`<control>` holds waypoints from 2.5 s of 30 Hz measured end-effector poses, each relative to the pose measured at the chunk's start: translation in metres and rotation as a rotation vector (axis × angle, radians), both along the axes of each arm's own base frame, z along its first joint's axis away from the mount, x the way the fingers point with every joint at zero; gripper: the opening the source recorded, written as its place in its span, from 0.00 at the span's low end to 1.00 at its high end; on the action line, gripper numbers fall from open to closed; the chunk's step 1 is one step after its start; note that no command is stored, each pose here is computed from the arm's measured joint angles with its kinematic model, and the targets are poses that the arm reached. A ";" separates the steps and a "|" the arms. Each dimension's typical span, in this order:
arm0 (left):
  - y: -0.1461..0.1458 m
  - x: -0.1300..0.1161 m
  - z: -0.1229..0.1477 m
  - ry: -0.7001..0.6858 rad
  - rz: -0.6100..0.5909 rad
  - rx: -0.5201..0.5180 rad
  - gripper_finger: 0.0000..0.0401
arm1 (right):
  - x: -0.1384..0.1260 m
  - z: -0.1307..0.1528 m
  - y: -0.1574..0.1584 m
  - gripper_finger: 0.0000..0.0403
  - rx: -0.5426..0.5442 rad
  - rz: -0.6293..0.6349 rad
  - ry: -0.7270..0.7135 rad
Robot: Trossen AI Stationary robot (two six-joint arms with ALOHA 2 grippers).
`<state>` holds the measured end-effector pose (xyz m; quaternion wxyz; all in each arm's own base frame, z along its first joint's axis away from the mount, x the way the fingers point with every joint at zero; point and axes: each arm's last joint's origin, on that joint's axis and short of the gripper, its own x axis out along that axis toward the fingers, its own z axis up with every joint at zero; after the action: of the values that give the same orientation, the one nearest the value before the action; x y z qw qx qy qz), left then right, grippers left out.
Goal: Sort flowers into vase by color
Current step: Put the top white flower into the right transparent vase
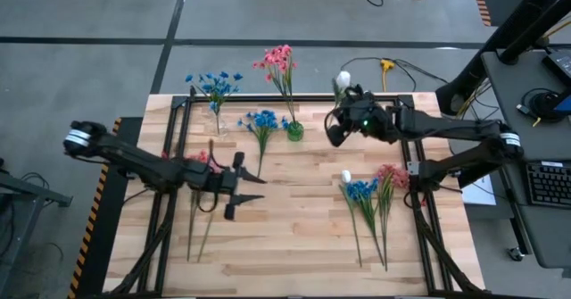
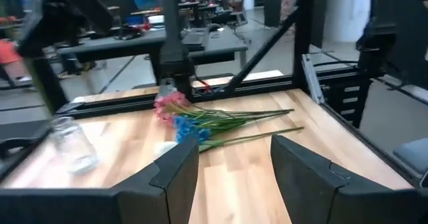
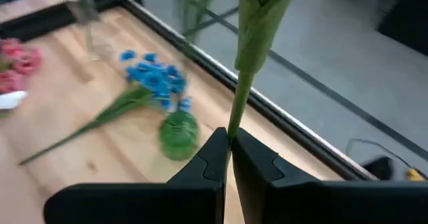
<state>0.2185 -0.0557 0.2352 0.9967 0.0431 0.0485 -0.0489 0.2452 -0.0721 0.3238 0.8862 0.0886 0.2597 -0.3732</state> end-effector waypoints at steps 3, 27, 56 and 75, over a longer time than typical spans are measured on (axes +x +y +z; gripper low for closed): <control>0.007 -0.018 0.015 0.018 0.075 0.018 0.42 | -0.014 0.004 -0.013 0.03 -0.003 -0.065 -0.005; 0.026 -0.058 0.041 0.037 0.336 0.060 0.42 | -0.049 -0.005 -0.040 0.03 0.032 -0.221 0.011; 0.025 -0.053 0.037 0.059 0.339 0.071 0.42 | -0.052 -0.005 -0.037 0.03 0.038 -0.154 -0.022; 0.026 -0.049 0.032 0.084 0.416 0.079 0.42 | -0.053 -0.032 -0.039 0.18 0.025 -0.235 0.016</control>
<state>0.1699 -0.0302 0.2674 0.9799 0.0690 0.0999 0.1582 0.1923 -0.1109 0.2918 0.8331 0.1265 0.2592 -0.4720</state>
